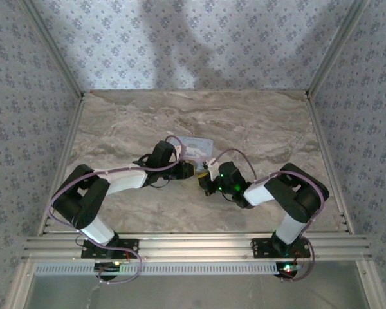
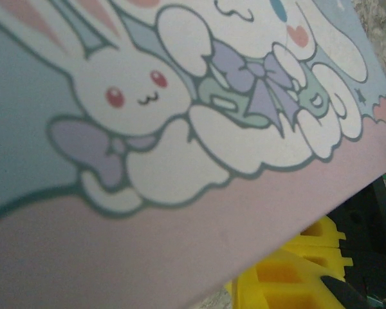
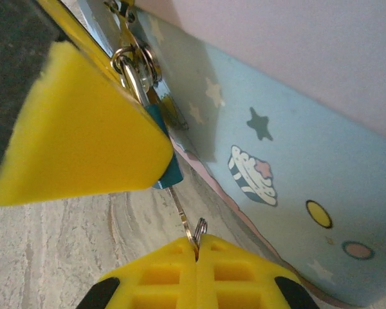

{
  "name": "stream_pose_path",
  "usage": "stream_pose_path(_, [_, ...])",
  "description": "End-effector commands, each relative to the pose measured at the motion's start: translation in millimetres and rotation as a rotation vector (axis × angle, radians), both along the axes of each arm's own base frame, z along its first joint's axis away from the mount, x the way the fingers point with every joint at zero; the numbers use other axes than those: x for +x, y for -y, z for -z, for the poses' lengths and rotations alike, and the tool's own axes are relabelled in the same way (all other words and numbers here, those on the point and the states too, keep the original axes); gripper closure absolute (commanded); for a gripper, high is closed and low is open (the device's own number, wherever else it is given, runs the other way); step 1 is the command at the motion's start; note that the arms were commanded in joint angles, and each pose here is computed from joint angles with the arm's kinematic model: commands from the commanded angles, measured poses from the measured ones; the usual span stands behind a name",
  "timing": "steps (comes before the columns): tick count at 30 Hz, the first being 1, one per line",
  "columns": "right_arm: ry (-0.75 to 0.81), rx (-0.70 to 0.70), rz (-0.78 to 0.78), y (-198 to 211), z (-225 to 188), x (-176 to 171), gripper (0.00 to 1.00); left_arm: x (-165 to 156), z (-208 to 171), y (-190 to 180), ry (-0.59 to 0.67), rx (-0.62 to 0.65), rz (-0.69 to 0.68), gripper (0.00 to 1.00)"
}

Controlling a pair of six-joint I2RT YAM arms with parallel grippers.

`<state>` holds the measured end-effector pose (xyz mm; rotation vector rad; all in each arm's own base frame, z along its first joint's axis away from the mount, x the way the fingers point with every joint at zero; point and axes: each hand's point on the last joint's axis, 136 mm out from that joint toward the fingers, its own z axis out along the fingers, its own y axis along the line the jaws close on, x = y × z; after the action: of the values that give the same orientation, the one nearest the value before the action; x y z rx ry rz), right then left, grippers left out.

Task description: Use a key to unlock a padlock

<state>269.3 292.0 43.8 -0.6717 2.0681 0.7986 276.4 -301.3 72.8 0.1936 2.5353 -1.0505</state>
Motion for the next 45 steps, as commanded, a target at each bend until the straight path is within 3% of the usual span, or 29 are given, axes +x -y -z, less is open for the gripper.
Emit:
stream_pose_path(1, [0.034,0.048,0.009,-4,-14,8,1.00,2,-27,13,0.039,-0.063,0.039,0.76])
stream_pose_path(19, [0.087,0.084,-0.010,-12,-31,28,1.00,-1,-29,18,0.035,-0.072,0.072,0.76])
stream_pose_path(36, [0.181,-0.056,0.038,-3,-18,37,1.00,-1,-30,18,0.023,-0.070,0.070,0.76])
stream_pose_path(45, [0.172,0.004,0.003,-10,-28,30,1.00,0,-23,15,0.017,-0.052,0.056,0.76])
